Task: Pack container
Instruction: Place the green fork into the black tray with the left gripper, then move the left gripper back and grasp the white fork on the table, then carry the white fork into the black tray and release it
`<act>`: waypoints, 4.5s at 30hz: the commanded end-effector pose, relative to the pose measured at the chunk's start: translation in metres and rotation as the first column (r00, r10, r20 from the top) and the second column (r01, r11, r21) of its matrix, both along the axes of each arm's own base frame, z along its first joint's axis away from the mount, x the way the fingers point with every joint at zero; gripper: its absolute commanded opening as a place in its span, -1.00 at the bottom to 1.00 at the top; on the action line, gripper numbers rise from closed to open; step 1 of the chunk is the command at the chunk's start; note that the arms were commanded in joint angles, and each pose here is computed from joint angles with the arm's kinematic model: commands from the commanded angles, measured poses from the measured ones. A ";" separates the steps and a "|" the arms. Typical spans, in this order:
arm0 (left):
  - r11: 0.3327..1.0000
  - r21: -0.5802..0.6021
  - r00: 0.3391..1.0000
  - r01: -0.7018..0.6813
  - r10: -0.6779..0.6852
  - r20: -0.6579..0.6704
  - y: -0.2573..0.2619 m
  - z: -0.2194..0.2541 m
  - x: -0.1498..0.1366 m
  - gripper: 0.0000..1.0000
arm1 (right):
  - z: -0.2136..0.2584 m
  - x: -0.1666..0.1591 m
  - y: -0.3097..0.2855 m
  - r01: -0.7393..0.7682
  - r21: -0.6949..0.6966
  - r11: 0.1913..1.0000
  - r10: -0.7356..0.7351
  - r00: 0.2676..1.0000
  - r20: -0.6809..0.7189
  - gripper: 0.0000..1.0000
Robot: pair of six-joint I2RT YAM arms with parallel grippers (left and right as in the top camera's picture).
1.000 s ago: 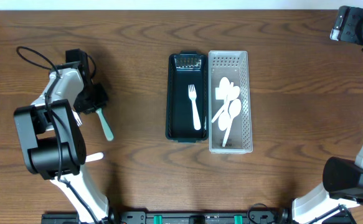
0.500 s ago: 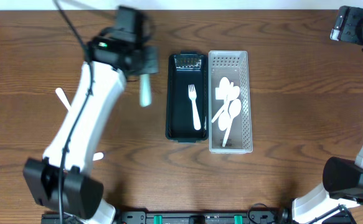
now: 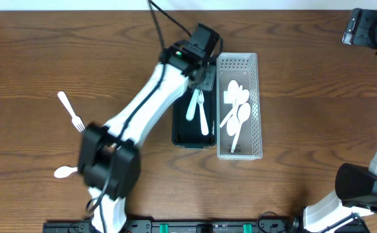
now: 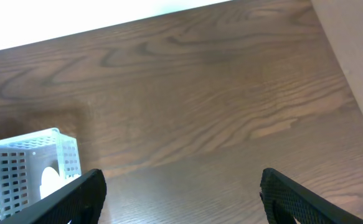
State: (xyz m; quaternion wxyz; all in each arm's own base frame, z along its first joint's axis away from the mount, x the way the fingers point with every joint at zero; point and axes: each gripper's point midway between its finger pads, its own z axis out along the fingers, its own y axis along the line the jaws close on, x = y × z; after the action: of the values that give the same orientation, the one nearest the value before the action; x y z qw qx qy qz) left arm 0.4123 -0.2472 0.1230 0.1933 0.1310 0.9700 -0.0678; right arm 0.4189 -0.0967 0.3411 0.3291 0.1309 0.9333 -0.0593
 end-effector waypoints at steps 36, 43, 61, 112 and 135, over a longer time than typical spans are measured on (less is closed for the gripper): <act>0.512 0.043 0.513 -0.858 0.852 0.103 0.372 0.149 -0.078 0.77 | -0.002 -0.005 -0.008 0.011 -0.005 1.000 -0.011 1.000 -0.019 0.65; 0.373 0.061 0.363 -0.926 0.923 -0.130 0.418 0.061 -0.099 0.81 | -0.002 -0.006 -0.008 0.011 -0.004 1.000 -0.011 1.000 -0.020 0.65; 0.487 0.190 0.433 -0.852 0.861 -0.266 0.406 -0.093 -0.084 0.81 | -0.006 -0.010 -0.006 0.011 0.001 1.000 -0.010 0.999 -0.045 0.64; 0.696 0.110 0.680 -0.709 0.717 -0.154 0.322 -0.019 -0.046 -0.49 | -0.007 -0.012 -0.006 0.011 0.002 1.000 -0.011 0.999 -0.052 0.62; 0.997 -0.016 0.997 -0.081 0.081 -0.001 0.015 0.008 -0.036 -0.51 | -0.009 -0.015 -0.006 0.011 0.004 1.000 -0.011 0.998 -0.066 0.63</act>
State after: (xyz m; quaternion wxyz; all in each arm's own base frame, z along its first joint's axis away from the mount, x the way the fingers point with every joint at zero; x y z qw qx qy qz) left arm 0.3762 -0.2277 0.1671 0.2340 0.0894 0.9641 -0.0882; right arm 0.4050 -0.0983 0.3312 0.2972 0.1359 0.9432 -0.0591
